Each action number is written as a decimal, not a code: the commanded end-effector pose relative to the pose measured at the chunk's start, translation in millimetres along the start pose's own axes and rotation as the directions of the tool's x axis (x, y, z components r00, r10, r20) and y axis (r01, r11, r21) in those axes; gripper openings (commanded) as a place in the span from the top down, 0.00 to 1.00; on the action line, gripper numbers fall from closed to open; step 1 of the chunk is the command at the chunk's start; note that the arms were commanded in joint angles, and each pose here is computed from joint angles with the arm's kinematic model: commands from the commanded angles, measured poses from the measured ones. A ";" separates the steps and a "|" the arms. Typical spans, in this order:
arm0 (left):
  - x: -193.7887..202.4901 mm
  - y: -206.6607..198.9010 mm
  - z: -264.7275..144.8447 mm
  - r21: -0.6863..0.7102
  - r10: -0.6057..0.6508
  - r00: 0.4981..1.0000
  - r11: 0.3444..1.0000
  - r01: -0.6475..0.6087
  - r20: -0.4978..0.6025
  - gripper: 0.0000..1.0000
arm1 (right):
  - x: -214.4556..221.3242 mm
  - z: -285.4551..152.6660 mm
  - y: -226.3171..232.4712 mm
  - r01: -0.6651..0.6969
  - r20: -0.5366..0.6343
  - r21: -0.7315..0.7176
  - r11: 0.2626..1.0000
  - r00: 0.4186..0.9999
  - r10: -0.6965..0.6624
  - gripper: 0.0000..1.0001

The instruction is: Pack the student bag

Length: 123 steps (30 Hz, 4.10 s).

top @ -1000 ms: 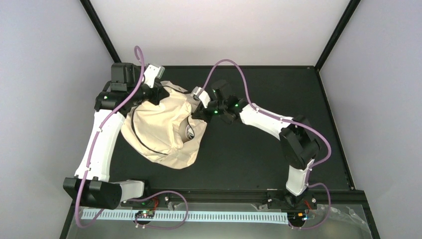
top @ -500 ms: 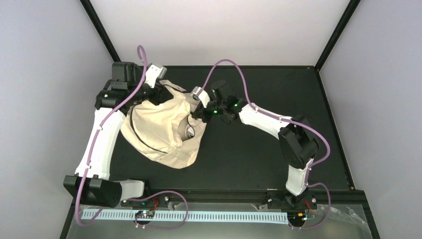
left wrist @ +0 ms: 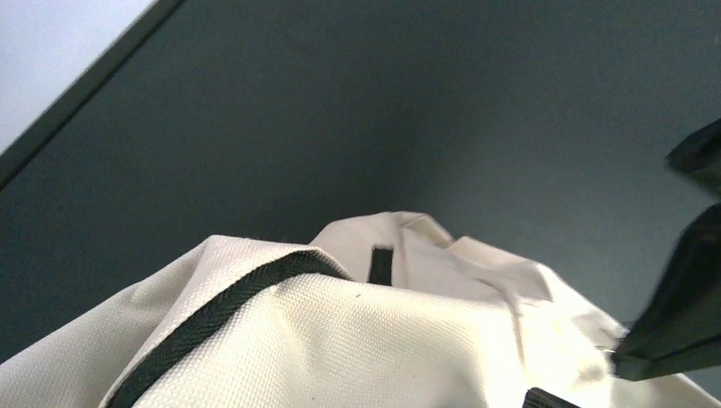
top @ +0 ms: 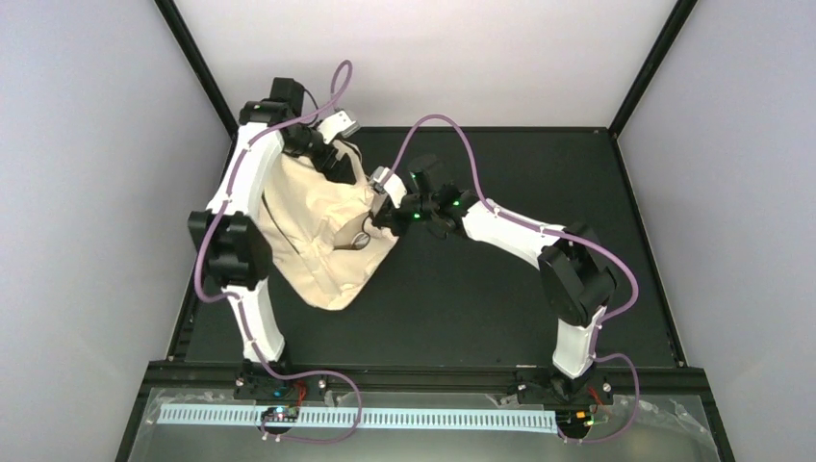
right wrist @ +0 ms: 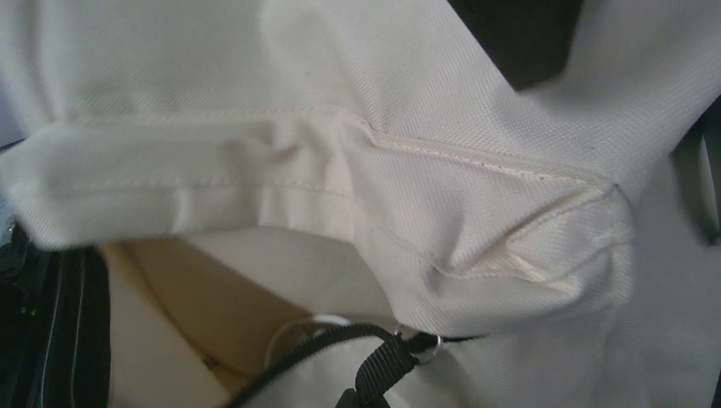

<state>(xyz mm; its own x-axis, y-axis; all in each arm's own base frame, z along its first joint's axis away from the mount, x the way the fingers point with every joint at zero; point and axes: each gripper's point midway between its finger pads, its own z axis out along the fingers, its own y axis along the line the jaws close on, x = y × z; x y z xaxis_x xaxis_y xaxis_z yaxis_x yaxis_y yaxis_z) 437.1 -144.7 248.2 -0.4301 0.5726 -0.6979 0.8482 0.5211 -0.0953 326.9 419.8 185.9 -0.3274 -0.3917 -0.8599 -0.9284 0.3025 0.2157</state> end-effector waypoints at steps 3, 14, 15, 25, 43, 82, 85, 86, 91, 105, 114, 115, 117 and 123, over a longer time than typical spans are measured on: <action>41.6 -35.6 42.4 0.265 0.039 0.986 0.964 0.006 -0.165 0.18 | -17.9 -3.1 2.4 0.037 0.036 0.013 0.999 0.999 -0.038 0.99; -40.3 -34.3 -6.7 0.070 -0.150 0.984 0.987 0.144 0.094 0.98 | -7.6 -8.6 14.6 0.092 -0.112 0.124 0.988 0.991 -0.078 0.99; -50.8 -32.8 -17.7 0.034 -0.166 0.977 0.986 0.163 0.135 0.98 | -8.3 -10.9 21.1 0.105 -0.119 0.124 0.987 0.989 -0.090 0.99; -84.7 -4.2 -97.0 -0.329 -0.124 0.891 0.900 0.287 0.437 0.98 | -33.8 -27.0 86.3 -0.011 0.026 -0.043 0.999 1.000 0.012 0.99; 150.7 89.6 -100.3 -0.142 -0.732 0.253 0.212 0.967 0.633 0.98 | -70.4 50.3 18.9 -0.397 -0.024 -0.191 0.897 0.916 0.401 0.99; 116.3 -50.7 -30.2 0.335 0.267 0.962 0.903 -0.269 0.053 0.01 | -33.8 50.0 53.3 -0.606 -0.147 -0.218 0.765 0.796 0.588 0.99; 129.7 -59.3 -11.9 0.400 0.305 0.952 0.869 -0.290 0.028 0.01 | -39.2 43.5 55.4 -0.616 -0.139 -0.217 0.757 0.787 0.601 0.99; 132.5 -58.6 -7.4 0.408 0.313 0.949 0.864 -0.295 0.023 0.01 | -40.4 41.8 55.7 -0.615 -0.136 -0.214 0.759 0.788 0.600 0.99; 128.8 -29.8 8.1 0.355 0.315 0.949 0.886 -0.297 0.007 0.01 | -37.9 40.8 56.5 -0.627 -0.144 -0.214 0.749 0.779 0.611 0.99; 65.6 -47.7 -17.3 0.392 0.010 0.981 0.916 -0.087 0.194 0.99 | -44.8 35.4 55.7 -0.620 -0.128 -0.208 0.756 0.784 0.608 0.99; -29.6 -28.1 -83.9 0.050 -0.090 0.854 0.996 0.075 0.513 0.98 | -40.8 -3.2 67.0 -0.631 -0.097 -0.189 0.752 0.774 0.625 0.99; -35.0 -30.5 -90.1 0.055 -0.096 0.850 0.995 0.079 0.519 0.98 | -36.8 -6.5 67.5 -0.640 -0.092 -0.185 0.746 0.767 0.635 0.99; -45.7 -32.5 -98.7 0.095 -0.150 0.845 0.988 0.118 0.513 0.99 | -22.3 -8.9 70.0 -0.665 -0.097 -0.178 0.725 0.745 0.659 0.99; -53.1 -55.3 -110.5 0.173 -0.144 0.849 0.983 0.063 0.508 0.98 | 12.2 -16.8 64.5 -0.676 -0.108 -0.130 0.726 0.737 0.667 0.99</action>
<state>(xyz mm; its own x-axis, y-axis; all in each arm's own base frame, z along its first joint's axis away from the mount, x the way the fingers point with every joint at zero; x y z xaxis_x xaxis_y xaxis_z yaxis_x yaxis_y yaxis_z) 368.4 -138.2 286.4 -0.5793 0.1525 -0.8007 0.7430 0.5029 -0.4417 311.8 431.0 269.7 -0.7739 0.0178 -0.6331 -0.5948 0.3228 0.7362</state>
